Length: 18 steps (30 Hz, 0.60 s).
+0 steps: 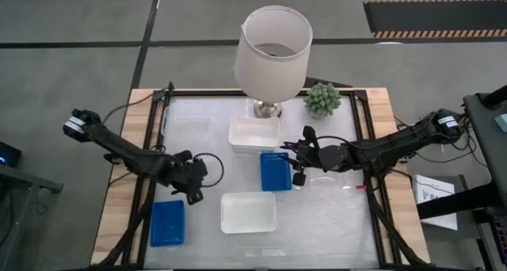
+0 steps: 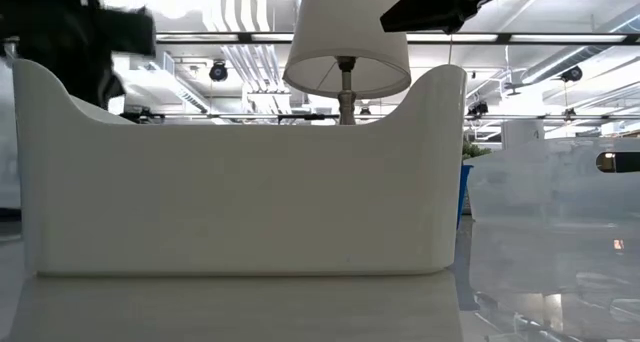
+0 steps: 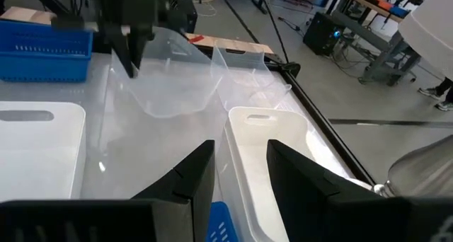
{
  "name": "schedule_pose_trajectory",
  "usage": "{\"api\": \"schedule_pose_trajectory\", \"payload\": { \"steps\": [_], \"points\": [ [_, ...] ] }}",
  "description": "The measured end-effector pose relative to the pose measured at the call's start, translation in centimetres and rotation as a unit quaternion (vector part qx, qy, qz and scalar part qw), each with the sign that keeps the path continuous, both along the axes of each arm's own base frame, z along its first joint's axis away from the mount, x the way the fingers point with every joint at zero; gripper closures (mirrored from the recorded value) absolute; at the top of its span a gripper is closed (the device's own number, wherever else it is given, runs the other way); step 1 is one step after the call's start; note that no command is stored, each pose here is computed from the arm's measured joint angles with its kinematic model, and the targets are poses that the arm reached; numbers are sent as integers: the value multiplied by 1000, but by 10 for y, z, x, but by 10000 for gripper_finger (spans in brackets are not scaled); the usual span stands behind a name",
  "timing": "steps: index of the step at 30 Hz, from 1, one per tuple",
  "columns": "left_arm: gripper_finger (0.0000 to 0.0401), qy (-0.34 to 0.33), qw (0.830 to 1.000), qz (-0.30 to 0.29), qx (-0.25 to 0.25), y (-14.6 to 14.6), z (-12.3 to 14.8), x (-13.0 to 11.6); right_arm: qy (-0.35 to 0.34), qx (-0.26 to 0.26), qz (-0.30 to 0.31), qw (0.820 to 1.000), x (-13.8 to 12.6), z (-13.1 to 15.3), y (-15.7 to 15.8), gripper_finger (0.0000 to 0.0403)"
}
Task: Stack baskets by color
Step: Stack the bottom left transparent bin into the top left transparent bin
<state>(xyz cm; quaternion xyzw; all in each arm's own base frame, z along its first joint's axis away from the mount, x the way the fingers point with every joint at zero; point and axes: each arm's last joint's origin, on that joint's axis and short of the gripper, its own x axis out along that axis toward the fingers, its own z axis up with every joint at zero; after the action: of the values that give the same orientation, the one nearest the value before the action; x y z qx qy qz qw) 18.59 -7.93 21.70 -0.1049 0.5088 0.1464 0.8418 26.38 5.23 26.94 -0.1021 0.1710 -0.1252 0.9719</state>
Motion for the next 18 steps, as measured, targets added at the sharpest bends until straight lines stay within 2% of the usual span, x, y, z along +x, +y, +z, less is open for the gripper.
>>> {"api": "schedule_pose_trajectory", "payload": {
  "steps": [3,6,8,12,13,15,18],
  "points": [
    [401,-49,997,-62,6,2,23,-8,3,-6,6,1000,0,0,0,280],
    [401,-126,983,-132,15,1,45,-14,3,4,46,999,1,-1,2,280],
    [401,-195,962,-187,28,-1,59,-16,-9,9,74,997,3,-1,5,280],
    [401,-308,900,-297,81,-8,78,-19,-56,-18,119,991,16,0,10,280],
    [401,-323,887,-315,95,-9,80,-19,-69,-22,120,990,19,0,11,278],
    [401,-334,873,-336,117,-10,78,-18,-85,-23,117,989,26,0,11,270],
    [401,-350,849,-376,126,-13,71,-16,-82,-44,116,989,35,2,10,249]
  ]
}}
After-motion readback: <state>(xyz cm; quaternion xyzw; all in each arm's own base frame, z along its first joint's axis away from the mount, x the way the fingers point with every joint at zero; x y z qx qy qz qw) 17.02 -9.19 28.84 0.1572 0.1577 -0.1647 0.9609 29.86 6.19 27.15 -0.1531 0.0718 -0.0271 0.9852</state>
